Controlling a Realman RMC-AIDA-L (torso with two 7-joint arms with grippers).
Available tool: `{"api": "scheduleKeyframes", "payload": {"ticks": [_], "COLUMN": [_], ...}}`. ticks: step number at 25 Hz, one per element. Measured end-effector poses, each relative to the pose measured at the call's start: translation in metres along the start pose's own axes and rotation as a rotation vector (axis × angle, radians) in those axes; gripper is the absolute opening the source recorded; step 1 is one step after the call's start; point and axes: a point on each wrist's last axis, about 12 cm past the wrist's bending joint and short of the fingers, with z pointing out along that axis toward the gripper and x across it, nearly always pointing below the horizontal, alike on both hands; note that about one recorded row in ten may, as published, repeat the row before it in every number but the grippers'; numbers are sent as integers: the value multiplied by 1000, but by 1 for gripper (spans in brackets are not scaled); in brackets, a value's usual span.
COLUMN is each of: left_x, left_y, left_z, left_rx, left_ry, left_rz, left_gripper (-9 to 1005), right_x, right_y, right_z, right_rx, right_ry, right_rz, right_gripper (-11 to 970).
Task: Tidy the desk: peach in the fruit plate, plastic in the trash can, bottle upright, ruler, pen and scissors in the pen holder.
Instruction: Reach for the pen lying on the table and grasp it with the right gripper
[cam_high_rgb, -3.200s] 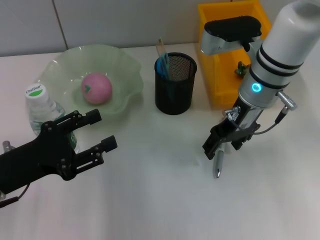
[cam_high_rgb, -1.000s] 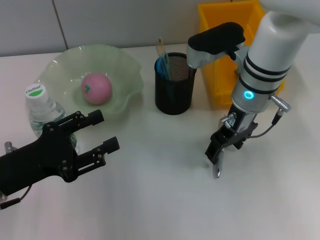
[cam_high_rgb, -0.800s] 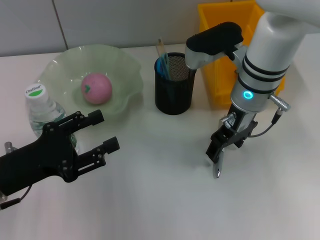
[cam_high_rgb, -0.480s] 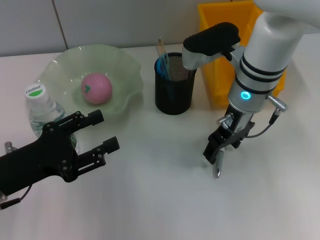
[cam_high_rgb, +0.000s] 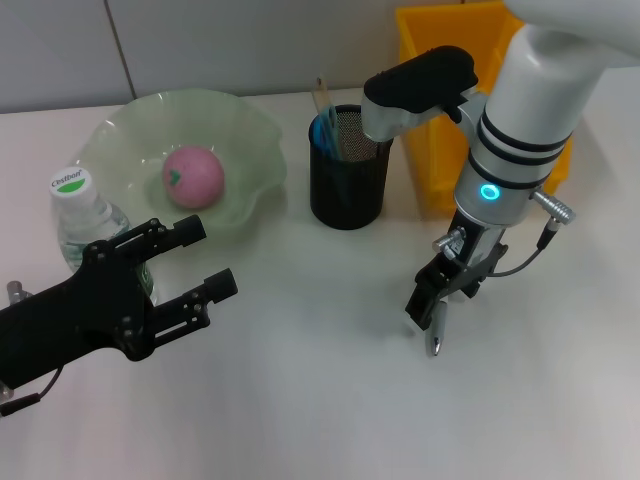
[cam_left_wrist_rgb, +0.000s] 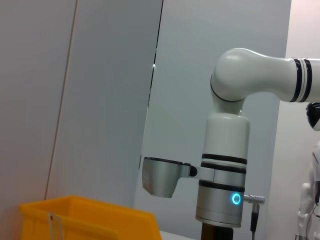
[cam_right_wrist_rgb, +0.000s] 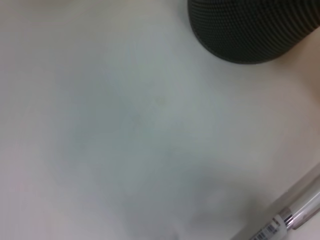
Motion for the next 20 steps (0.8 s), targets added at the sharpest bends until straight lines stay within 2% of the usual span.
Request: {"api": "scheduleKeyframes", "payload": {"ticks": [20], "left_x": [-1], "left_y": [0], "left_z": [-1], "left_rx": [6], "left_ry": [-3], "left_rz": [3], "left_gripper": [711], "right_x": [0], "right_y": [1], "right_z": [4], "right_rx": [15], "right_ry": [16], "right_rz": [-10], "right_gripper": [695]}}
